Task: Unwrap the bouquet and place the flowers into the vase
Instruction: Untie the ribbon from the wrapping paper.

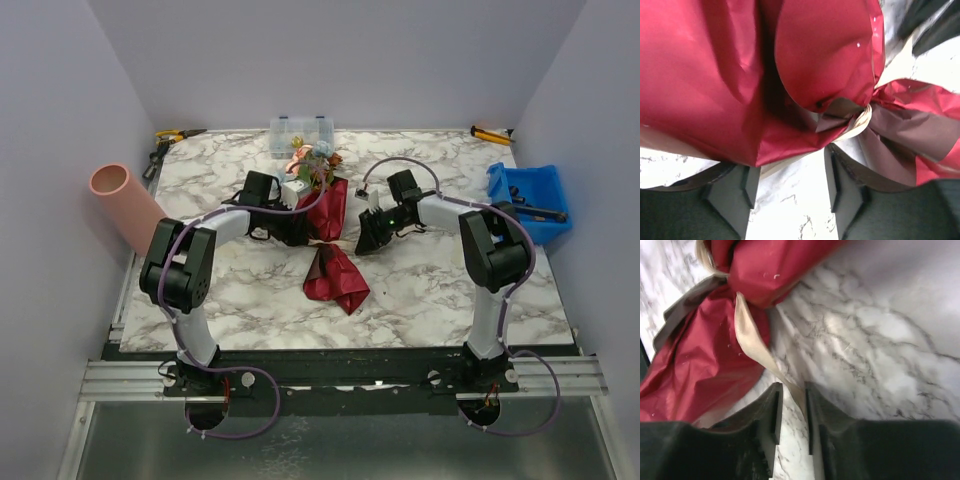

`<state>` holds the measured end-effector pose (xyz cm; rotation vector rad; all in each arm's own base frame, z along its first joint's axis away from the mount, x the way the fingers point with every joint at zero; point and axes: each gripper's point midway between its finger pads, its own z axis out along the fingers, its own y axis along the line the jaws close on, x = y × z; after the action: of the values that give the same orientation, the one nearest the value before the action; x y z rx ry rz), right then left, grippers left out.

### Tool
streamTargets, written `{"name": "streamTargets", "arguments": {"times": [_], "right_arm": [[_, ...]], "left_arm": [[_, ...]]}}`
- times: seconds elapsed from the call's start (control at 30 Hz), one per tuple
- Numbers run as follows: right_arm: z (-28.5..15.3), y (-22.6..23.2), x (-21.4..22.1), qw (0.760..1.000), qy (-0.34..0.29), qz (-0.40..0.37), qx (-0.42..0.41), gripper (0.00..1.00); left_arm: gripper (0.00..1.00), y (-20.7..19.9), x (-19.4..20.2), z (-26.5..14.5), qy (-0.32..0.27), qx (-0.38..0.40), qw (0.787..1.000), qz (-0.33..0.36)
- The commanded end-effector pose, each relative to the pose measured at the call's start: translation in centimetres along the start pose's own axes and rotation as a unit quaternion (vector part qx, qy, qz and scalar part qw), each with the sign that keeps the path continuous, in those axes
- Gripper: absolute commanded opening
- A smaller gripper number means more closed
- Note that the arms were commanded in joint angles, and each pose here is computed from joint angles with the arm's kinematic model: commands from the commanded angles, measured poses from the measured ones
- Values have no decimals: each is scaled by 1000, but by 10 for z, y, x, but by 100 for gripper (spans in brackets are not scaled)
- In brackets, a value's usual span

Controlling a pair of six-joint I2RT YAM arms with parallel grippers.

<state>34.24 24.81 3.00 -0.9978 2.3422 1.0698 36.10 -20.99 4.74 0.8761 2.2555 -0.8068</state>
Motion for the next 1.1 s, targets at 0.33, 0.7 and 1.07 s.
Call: {"name": "streamTargets", "arguments": {"times": [0.33, 0.7, 1.07], "right_arm": [[-2, 90, 39, 993, -4, -22, -117, 0], [-1, 120, 35, 986, 2, -69, -155, 36], [-67, 107, -48, 981, -94, -172, 9, 58]], "left_arm": [[47, -7, -39, 36, -23, 42, 999, 10], [52, -2, -60, 34, -38, 28, 999, 26], [80, -33, -88, -46, -112, 23, 990, 81]]}}
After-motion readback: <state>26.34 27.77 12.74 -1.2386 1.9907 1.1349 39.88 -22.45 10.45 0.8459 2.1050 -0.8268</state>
